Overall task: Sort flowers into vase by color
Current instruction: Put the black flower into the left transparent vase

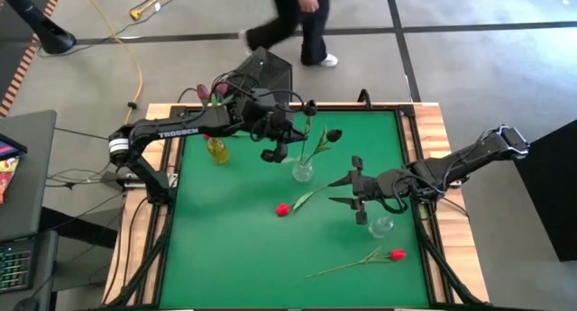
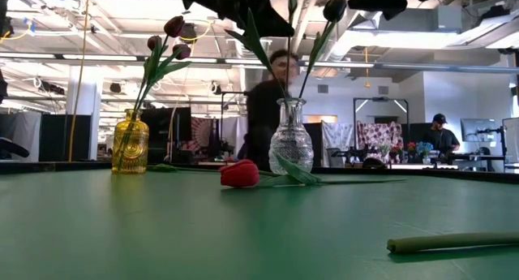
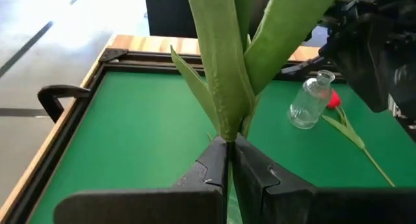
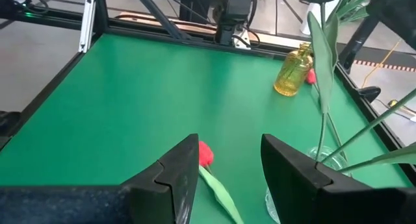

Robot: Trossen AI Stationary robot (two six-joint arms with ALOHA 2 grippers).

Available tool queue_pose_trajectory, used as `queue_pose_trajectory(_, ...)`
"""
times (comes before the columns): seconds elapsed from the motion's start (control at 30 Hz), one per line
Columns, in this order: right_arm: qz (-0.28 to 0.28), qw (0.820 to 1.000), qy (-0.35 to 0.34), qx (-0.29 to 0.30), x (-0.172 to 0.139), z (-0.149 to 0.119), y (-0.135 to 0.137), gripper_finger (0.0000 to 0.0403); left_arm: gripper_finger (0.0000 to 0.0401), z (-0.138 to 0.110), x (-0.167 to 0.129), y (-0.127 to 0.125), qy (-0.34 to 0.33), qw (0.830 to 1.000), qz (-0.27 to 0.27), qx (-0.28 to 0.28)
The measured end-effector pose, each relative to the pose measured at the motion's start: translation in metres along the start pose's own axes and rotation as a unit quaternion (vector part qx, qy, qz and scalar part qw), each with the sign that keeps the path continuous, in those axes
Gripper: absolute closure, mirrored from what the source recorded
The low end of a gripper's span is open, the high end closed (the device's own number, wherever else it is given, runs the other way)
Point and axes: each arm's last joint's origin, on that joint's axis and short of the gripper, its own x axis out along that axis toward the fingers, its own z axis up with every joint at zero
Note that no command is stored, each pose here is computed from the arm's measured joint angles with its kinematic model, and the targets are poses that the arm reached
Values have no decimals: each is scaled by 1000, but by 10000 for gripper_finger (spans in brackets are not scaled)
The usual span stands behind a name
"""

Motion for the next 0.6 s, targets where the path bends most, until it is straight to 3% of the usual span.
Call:
queue_pose_trajectory(0.23,0,1000,0,1,0,0,0,212,401,-2,0,-2,11,1000,-22,-6)
queue_pose_trajectory(0.43,0,1000,0,5,0,0,0,212,401,-3,-3,7,10,998,-22,59)
queue_pose_trajectory(0.6,0,1000,0,18,0,0,0,212,401,6,-10,21,-34,998,-20,38)
